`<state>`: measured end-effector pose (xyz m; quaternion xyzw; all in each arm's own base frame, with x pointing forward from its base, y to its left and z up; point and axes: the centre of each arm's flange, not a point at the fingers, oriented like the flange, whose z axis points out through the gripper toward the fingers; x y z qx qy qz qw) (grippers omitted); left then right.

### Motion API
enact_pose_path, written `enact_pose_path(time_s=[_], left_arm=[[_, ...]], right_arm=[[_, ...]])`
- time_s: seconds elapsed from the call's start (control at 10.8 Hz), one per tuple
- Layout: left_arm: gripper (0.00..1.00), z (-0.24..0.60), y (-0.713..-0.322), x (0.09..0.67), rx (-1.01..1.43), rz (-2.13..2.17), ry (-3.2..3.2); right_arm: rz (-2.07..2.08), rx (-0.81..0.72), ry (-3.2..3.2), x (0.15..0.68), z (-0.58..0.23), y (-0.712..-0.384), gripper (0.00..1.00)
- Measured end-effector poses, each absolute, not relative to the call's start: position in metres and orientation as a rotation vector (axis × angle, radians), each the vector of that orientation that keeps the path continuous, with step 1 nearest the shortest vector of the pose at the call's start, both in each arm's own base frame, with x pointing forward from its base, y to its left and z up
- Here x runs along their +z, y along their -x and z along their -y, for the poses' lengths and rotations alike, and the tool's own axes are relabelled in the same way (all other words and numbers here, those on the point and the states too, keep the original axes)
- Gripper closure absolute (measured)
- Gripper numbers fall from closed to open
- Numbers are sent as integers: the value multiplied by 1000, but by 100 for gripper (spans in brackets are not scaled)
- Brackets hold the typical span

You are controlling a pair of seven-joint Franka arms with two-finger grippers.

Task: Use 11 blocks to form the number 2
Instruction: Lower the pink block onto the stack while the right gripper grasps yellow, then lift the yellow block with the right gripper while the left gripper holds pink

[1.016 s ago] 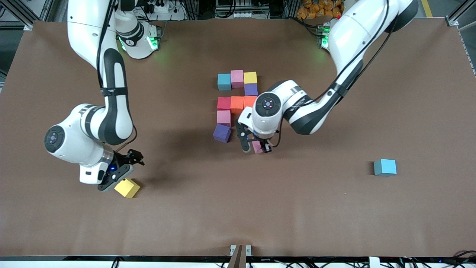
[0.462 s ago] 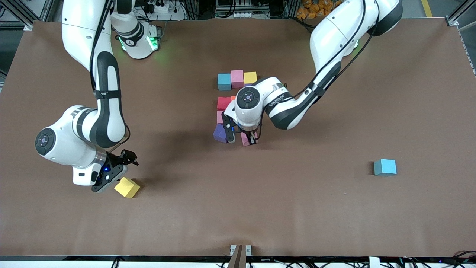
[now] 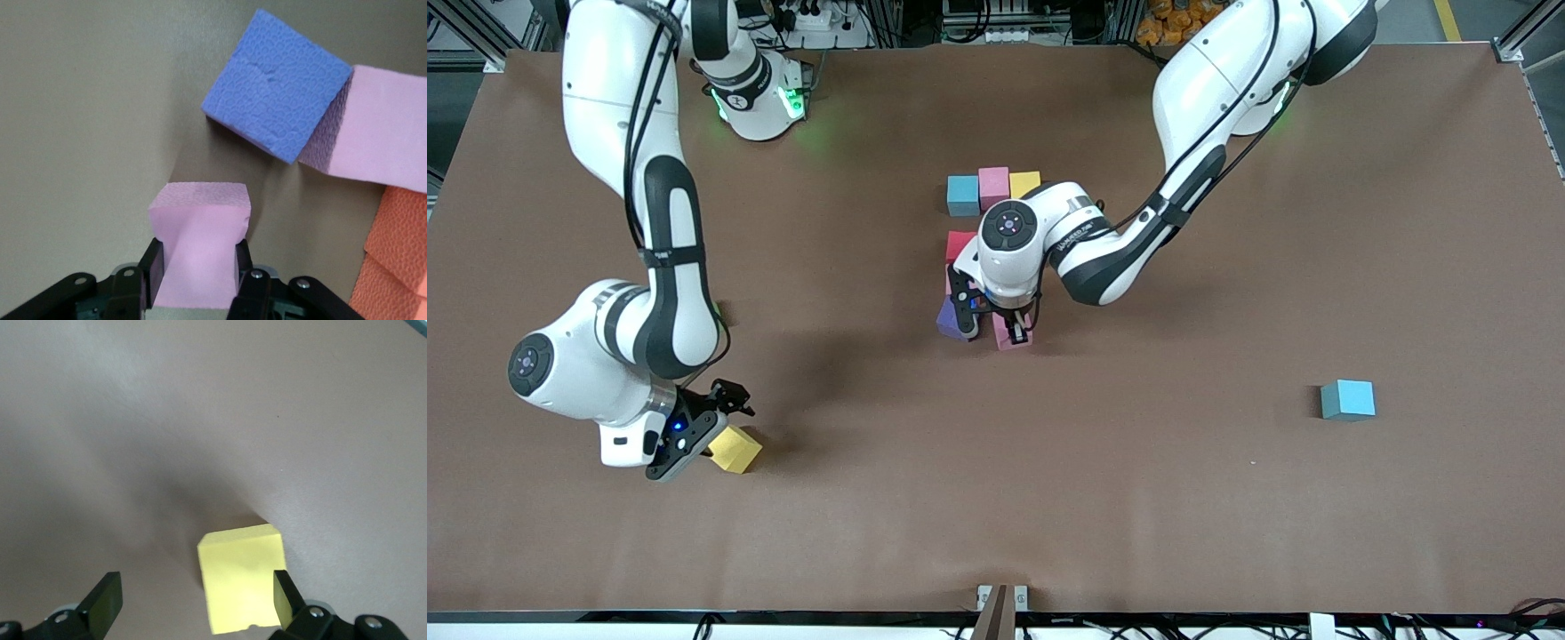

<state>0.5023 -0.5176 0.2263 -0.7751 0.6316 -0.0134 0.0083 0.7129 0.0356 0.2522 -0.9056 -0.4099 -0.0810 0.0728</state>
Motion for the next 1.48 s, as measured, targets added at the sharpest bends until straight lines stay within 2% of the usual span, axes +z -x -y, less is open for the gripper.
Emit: enact_pose_path(time_s=[0.37,1.02,1.29,1.48], left_arm=[[54,528,-497,226,-90,-1984,2402],[54,543,-482,225,-122,-2031,2318],[54,543,-482,224,-124,-2034,2310],[54,545,-480,224,-127,-2040,2294]], right_arm=[[1416,-263,2646,223,-14,-730,0],[1401,-258,2655,190,-15,-730,0],[1381,-273,2662,195,-21,-734,36],[1333,-276,2681,197,-23,-735,44]])
